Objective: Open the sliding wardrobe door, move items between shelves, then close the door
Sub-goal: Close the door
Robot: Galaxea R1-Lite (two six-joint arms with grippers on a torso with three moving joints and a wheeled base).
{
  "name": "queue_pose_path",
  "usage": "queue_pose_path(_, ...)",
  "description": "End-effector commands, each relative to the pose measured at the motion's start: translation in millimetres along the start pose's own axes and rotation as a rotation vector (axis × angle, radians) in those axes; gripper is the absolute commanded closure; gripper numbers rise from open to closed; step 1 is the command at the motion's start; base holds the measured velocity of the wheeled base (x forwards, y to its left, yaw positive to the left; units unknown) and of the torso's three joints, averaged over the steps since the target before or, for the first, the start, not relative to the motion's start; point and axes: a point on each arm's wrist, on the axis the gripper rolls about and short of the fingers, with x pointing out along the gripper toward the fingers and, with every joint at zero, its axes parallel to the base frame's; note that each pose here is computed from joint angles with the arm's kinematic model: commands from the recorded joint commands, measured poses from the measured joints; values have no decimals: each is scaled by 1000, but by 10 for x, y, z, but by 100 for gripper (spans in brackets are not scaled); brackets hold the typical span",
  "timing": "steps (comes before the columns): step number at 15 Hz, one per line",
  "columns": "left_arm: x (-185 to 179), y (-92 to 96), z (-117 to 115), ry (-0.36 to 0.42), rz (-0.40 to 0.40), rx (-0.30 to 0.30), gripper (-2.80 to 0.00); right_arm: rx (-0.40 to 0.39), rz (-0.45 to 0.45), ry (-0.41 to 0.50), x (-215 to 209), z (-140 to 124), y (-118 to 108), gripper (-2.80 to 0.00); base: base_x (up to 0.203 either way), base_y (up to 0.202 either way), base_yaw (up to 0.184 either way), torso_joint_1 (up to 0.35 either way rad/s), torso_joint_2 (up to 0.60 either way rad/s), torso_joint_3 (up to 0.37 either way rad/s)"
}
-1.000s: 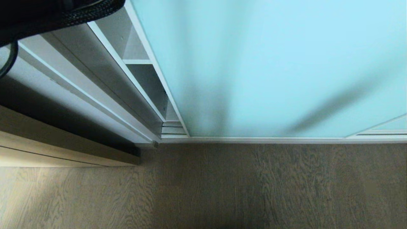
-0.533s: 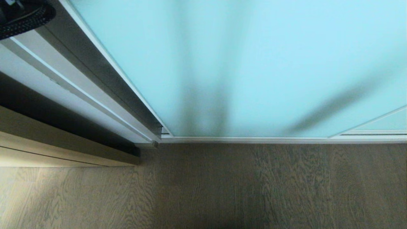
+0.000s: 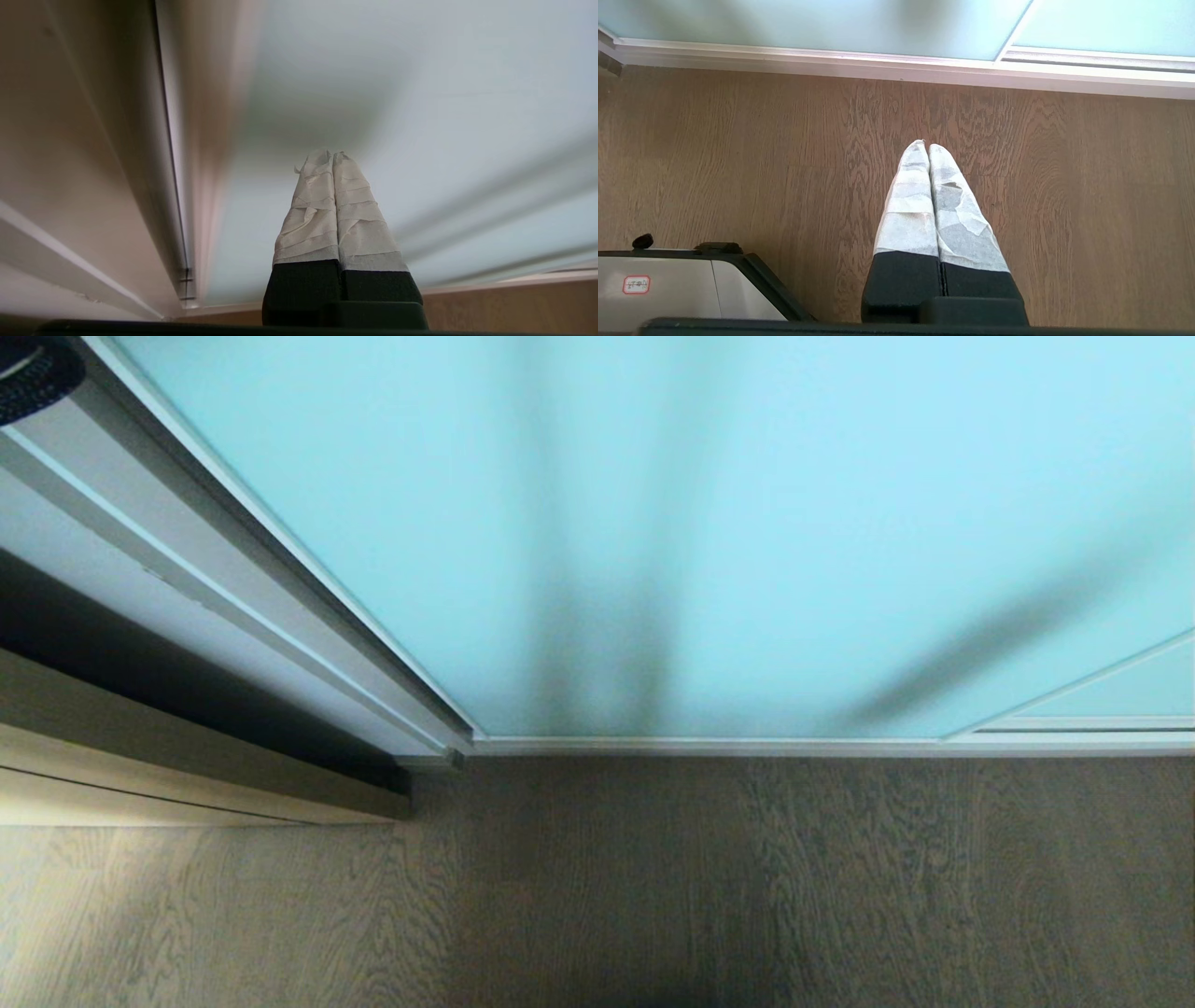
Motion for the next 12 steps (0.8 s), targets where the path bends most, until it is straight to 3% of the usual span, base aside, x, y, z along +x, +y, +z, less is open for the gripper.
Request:
queue_pose_path(1, -22, 11, -16, 3, 4, 1, 0, 0, 1, 2, 1, 0, 0, 0, 0, 0, 0, 0, 0, 0)
queue_pose_path(12, -32, 81, -45, 3, 42, 23, 0, 0, 0, 2, 1, 0, 0, 0, 0, 0, 0, 0, 0, 0)
